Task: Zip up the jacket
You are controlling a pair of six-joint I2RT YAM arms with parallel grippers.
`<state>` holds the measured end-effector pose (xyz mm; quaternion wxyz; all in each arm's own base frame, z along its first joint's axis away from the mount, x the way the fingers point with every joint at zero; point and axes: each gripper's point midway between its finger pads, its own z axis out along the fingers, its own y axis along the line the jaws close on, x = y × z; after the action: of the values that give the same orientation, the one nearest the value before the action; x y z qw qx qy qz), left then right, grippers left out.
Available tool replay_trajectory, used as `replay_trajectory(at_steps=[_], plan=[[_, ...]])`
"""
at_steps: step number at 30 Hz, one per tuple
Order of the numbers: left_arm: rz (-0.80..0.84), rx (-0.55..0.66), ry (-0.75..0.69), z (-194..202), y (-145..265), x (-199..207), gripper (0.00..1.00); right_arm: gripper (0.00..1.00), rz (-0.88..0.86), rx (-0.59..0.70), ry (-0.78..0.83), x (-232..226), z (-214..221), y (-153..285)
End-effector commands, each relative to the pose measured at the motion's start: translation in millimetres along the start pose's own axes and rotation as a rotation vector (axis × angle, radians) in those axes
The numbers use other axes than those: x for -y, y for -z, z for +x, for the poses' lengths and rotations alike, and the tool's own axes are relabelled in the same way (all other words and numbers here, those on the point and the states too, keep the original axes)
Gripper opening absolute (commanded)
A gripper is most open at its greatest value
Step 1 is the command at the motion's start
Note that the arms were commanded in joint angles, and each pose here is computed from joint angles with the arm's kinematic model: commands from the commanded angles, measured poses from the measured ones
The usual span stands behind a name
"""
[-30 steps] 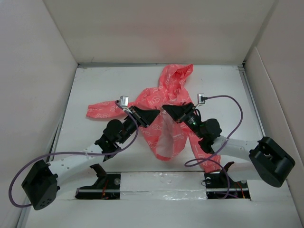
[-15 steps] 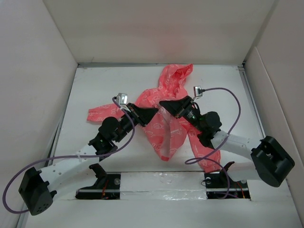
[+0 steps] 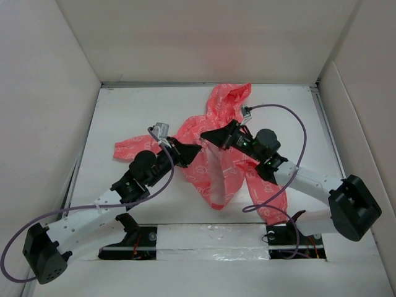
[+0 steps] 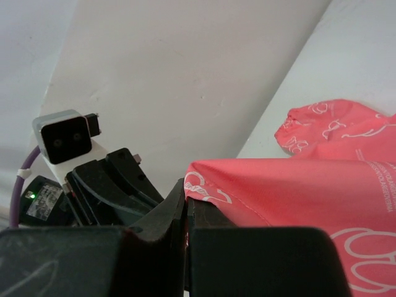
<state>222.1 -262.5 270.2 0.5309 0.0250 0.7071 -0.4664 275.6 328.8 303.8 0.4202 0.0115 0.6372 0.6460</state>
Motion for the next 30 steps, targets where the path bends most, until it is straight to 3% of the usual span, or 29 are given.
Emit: replay_trajectory(at_steps=[1, 6, 14, 20, 25, 30], plan=[[0.046, -0.180, -0.013, 41, 17, 4, 0.00, 0.00, -0.053, 0.168, 0.048, -21, -53, -10], [0.026, -0.198, -0.011, 47, 21, -2, 0.00, 0.00, -0.063, 0.127, 0.049, -18, -40, -3], [0.025, -0.200, -0.017, 45, 23, -1, 0.00, 0.48, -0.041, 0.081, 0.062, -13, -21, 23], [0.036, -0.207, -0.036, 41, 25, 4, 0.00, 0.71, -0.014, -0.034, 0.086, -6, 3, 45], [0.040, -0.207, -0.049, 37, 27, 6, 0.00, 0.78, 0.021, -0.195, 0.103, 1, 35, 67], [0.046, -0.205, -0.045, 37, 28, 7, 0.00, 0.82, 0.031, -0.252, 0.084, 8, 52, 84]])
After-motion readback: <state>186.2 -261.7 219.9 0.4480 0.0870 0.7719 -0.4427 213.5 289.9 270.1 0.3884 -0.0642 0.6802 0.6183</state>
